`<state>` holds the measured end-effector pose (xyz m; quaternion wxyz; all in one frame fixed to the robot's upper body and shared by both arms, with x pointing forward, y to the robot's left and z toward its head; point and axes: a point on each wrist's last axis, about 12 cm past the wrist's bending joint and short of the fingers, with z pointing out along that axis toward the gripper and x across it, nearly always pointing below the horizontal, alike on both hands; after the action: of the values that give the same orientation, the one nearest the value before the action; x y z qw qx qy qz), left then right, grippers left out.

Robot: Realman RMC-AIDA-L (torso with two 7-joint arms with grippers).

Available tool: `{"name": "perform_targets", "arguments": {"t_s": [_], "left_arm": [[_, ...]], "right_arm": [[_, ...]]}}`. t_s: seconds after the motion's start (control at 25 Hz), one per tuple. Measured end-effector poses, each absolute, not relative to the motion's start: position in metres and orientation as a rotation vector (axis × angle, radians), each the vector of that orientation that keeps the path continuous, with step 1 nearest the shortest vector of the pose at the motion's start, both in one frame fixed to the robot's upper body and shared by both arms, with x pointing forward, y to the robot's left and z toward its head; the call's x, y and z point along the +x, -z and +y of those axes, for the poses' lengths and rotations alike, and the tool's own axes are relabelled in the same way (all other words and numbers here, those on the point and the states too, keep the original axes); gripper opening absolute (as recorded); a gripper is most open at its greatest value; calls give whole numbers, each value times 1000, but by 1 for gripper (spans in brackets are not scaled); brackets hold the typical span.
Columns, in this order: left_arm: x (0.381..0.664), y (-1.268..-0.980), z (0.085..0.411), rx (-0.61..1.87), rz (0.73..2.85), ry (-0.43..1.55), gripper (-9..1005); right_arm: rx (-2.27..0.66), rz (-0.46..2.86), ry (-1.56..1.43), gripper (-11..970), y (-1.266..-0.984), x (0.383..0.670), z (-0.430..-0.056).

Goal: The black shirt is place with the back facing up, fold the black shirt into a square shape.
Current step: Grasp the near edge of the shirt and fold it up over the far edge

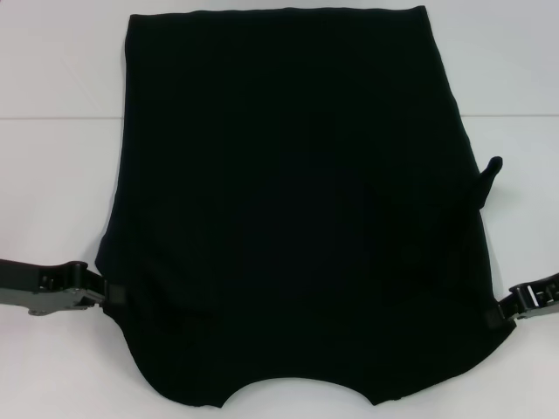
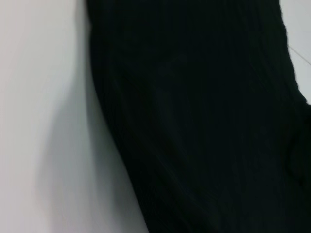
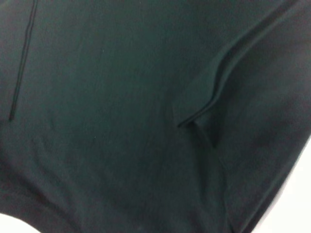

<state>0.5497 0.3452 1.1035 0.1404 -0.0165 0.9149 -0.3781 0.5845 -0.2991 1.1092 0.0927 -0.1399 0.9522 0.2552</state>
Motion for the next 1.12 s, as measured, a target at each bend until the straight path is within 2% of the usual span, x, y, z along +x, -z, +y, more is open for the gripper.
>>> {"name": "perform_targets", "arguments": {"t_s": [0.28, 0.76, 1.12], "left_arm": [[543, -1112, 336, 122, 2707, 1185, 47], [511, -1108, 317, 390, 2826, 1395, 47], [529, -1123, 314, 381, 2710, 1410, 47]], "right_arm": [[-400, 2882, -821, 63, -1117, 566, -315], [-351, 3008, -828, 62, -1122, 508, -345], [-376, 2821, -980, 67, -1132, 519, -348]]}}
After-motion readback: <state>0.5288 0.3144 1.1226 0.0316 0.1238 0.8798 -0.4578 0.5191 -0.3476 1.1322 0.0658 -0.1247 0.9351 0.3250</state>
